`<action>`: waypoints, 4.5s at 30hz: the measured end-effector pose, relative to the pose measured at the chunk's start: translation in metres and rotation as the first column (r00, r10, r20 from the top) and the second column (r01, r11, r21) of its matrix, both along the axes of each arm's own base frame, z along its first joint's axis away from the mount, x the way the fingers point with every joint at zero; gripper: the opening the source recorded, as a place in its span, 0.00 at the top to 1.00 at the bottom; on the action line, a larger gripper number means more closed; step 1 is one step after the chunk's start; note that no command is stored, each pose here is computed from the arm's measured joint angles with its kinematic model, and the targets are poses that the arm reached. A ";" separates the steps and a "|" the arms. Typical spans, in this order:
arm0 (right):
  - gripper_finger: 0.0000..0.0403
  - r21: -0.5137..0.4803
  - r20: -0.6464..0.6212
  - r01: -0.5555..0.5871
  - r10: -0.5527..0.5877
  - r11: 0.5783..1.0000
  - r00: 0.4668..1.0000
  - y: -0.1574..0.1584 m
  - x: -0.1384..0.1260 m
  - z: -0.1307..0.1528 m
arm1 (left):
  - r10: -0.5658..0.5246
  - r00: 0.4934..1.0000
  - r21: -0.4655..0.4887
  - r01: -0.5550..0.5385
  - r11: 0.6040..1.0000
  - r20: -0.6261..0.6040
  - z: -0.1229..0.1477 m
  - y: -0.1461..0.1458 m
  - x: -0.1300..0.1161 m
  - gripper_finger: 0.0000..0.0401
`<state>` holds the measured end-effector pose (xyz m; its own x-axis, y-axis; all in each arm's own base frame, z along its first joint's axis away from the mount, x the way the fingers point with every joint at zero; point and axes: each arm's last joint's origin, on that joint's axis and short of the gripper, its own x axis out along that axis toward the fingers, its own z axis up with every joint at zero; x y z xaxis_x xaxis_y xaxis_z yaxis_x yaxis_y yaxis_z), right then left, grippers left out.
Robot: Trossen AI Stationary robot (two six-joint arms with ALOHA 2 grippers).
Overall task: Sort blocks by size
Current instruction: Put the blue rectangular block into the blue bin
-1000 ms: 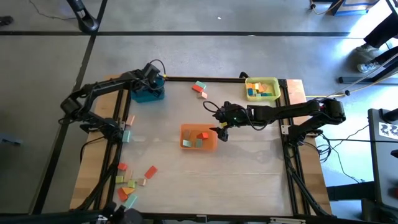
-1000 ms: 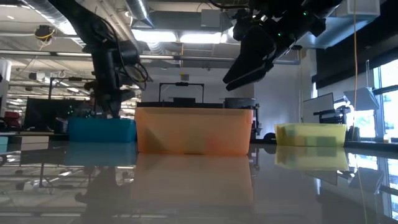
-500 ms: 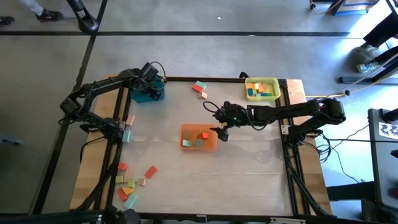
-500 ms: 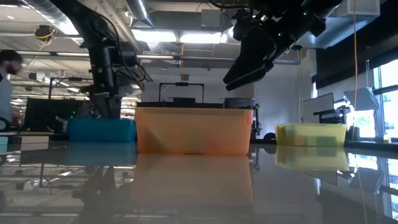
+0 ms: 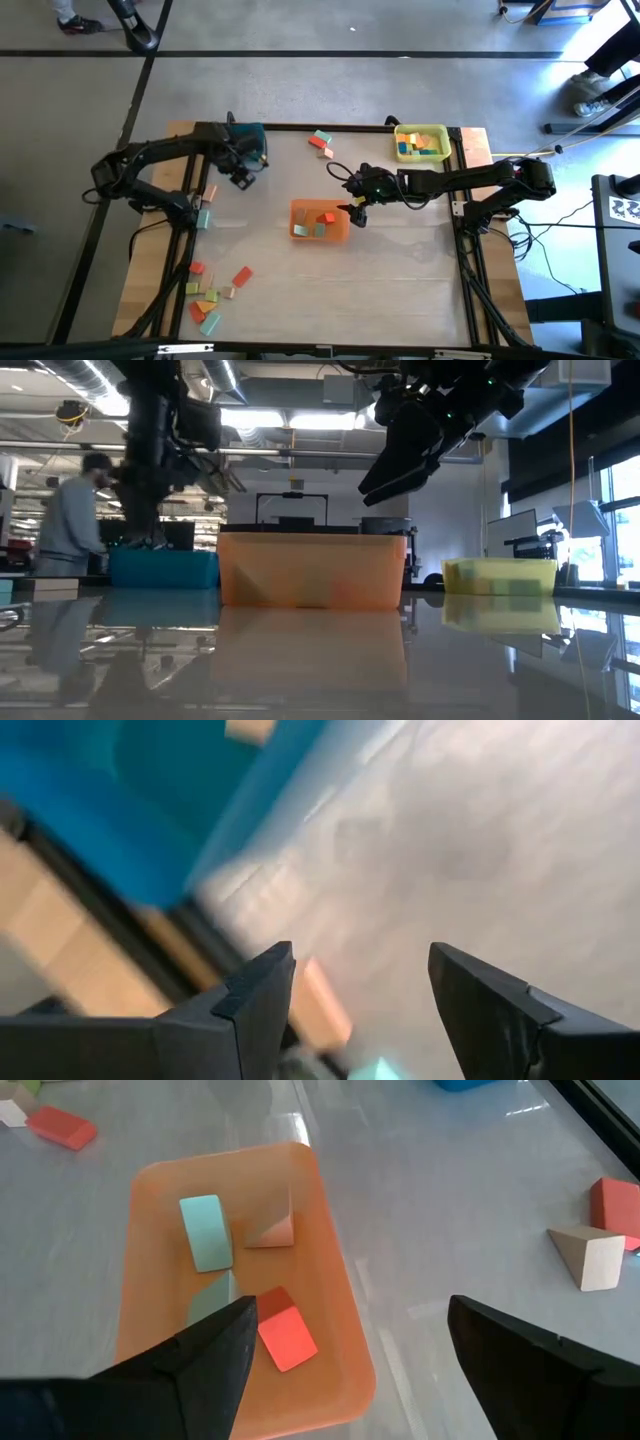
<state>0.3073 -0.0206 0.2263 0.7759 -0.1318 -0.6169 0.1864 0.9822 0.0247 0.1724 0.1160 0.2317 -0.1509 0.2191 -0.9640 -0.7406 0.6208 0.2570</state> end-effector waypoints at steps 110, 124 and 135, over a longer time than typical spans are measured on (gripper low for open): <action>0.19 0.016 0.047 0.000 -0.001 1.000 0.999 0.000 0.003 0.003 | -0.331 0.908 -0.358 0.229 0.905 -0.255 -0.064 -0.093 0.039 0.99; 0.19 -0.183 0.052 -0.076 0.087 0.980 0.995 -0.014 -0.007 0.020 | -0.161 0.975 -0.085 0.175 0.981 0.155 -0.010 -0.113 0.024 0.99; 0.19 -0.209 0.013 -0.007 0.010 0.978 1.000 -0.043 -0.022 0.026 | 0.015 0.982 -0.086 0.002 0.996 0.189 -0.009 -0.107 0.020 0.74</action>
<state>0.2851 -0.0640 0.2520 0.7859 -0.2505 -0.5654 0.1796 0.9673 -0.1790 0.1921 0.0094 0.2223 0.0347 0.1340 -0.9904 -0.7748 0.6296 0.0580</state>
